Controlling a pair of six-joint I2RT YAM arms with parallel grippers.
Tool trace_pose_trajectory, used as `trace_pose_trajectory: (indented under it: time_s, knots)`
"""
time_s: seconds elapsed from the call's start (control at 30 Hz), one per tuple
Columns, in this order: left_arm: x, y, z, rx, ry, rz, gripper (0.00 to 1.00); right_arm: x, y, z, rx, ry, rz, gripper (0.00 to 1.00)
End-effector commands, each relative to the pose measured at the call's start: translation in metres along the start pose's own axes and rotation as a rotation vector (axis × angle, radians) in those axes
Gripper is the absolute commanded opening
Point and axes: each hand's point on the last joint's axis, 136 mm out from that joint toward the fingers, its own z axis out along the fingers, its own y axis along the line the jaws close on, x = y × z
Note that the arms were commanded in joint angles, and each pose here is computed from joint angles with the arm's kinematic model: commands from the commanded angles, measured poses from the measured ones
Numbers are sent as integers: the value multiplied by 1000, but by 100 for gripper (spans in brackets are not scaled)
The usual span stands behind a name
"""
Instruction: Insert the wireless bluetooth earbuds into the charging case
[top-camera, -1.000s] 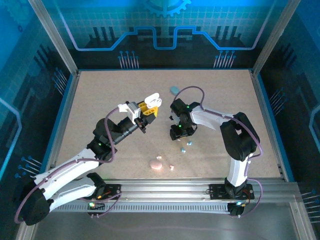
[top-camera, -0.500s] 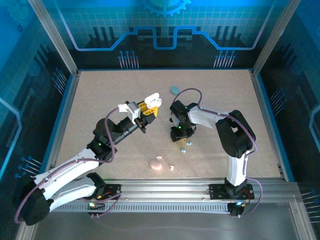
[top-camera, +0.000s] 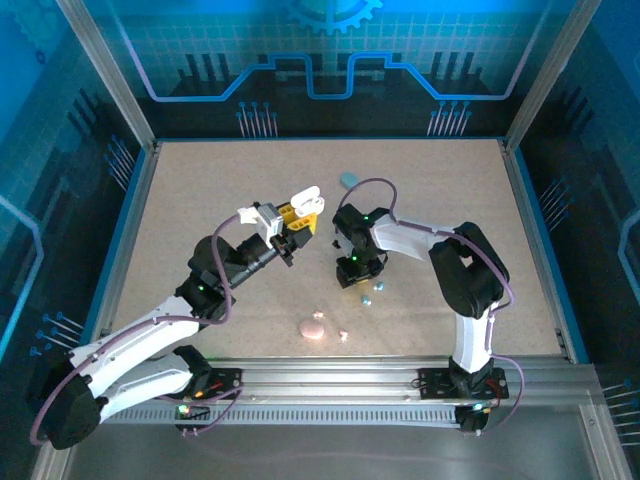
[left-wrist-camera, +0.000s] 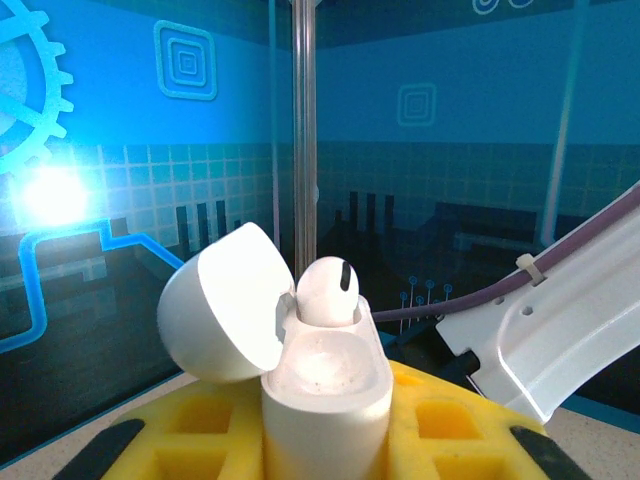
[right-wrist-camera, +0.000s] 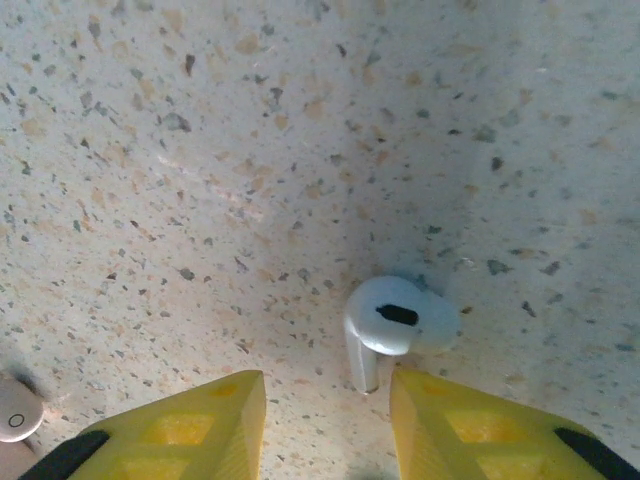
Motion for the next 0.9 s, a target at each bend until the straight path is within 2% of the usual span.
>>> trace_pose_trajectory:
  time_s: [0.0,0.13,0.33,0.87]
  knots:
    - [-27,-6,1,21,-76,3,23,-11,-6,-27,57,-67,15,41]
    - [-27,-5,0,20,-76,4,23,-21,-9,-28,58,-85,47,44]
    - [-28,-5,-2,16,-79,11,23,-25,-13,-14,97,-35,130,47]
    - [-24,-5,-4,13,-73,16,23,-23,-16,5,107,26,158,45]
